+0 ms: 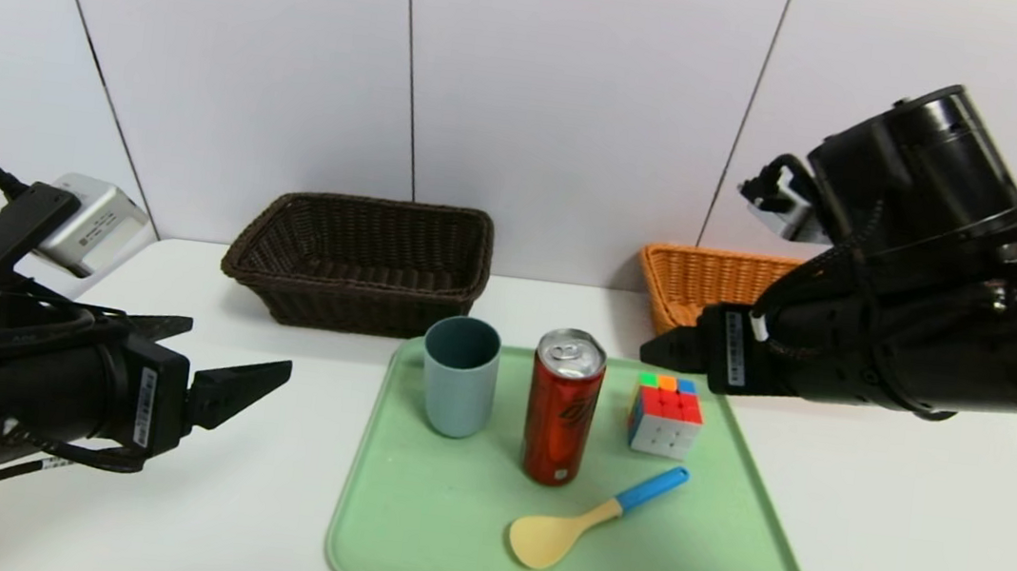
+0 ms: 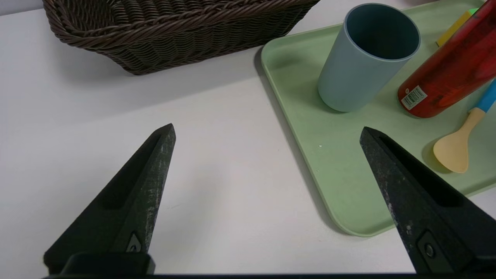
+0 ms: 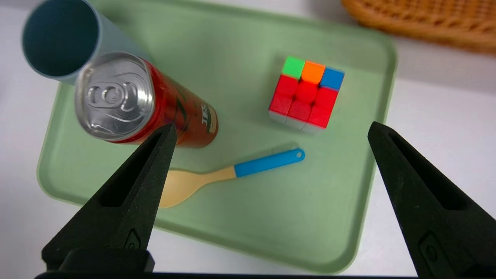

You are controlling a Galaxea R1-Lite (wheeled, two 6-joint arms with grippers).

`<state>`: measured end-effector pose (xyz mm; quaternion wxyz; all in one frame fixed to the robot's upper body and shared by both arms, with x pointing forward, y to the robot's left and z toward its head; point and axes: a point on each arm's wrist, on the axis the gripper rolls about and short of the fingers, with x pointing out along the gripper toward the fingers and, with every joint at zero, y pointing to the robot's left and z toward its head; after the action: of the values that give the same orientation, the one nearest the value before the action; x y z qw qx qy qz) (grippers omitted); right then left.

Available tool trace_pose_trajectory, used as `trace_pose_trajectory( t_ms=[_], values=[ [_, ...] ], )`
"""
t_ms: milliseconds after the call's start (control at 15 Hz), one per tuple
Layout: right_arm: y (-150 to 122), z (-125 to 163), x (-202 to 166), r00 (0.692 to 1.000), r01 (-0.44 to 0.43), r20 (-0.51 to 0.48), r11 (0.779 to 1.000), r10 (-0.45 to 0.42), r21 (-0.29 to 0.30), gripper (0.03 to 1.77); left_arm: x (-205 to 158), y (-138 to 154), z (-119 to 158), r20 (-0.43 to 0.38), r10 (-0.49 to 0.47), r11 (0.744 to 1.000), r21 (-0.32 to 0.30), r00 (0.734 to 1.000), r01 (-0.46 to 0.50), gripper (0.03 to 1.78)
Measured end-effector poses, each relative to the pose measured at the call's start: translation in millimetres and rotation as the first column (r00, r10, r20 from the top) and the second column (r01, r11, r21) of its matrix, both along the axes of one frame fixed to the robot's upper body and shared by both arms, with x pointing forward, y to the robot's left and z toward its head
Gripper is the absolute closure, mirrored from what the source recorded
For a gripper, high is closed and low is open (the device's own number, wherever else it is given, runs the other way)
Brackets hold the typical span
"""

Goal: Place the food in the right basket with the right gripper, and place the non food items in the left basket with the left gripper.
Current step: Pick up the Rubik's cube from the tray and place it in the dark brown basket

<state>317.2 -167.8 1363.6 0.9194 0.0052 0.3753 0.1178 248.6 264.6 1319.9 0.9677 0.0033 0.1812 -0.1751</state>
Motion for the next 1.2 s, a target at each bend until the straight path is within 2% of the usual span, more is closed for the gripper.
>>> trace_pose_trajectory(
  t_ms=[267, 400, 600, 800, 1200],
  values=[
    [17, -10, 21, 0.985, 0.075, -0.150, 0.996, -0.081, -0.044, 0.10, -2, 0, 0, 0.002, -0.004, 1.000, 0.001, 1.000, 0.004, 0.12],
    [21, -16, 29, 0.974, 0.110, -0.191, 0.991, -0.122, -0.072, 0.10, -5, 1, -1, 0.003, -0.005, 1.000, 0.002, 1.000, 0.005, 0.12],
    [23, -23, 38, 0.968, 0.141, -0.190, 0.982, -0.163, -0.124, 0.10, -8, 2, -2, 0.005, -0.005, 1.000, 0.003, 1.000, 0.004, 0.12],
    [20, -24, 40, 0.963, 0.157, -0.196, 0.976, -0.185, -0.152, 0.10, -9, 3, -3, 0.005, -0.005, 1.000, 0.004, 1.000, 0.005, 0.12],
    [8, -36, 51, 0.945, 0.200, -0.226, 0.963, -0.238, -0.178, 0.10, -10, 3, -3, 0.006, -0.007, 1.000, 0.005, 1.000, 0.007, 0.12]
  ],
)
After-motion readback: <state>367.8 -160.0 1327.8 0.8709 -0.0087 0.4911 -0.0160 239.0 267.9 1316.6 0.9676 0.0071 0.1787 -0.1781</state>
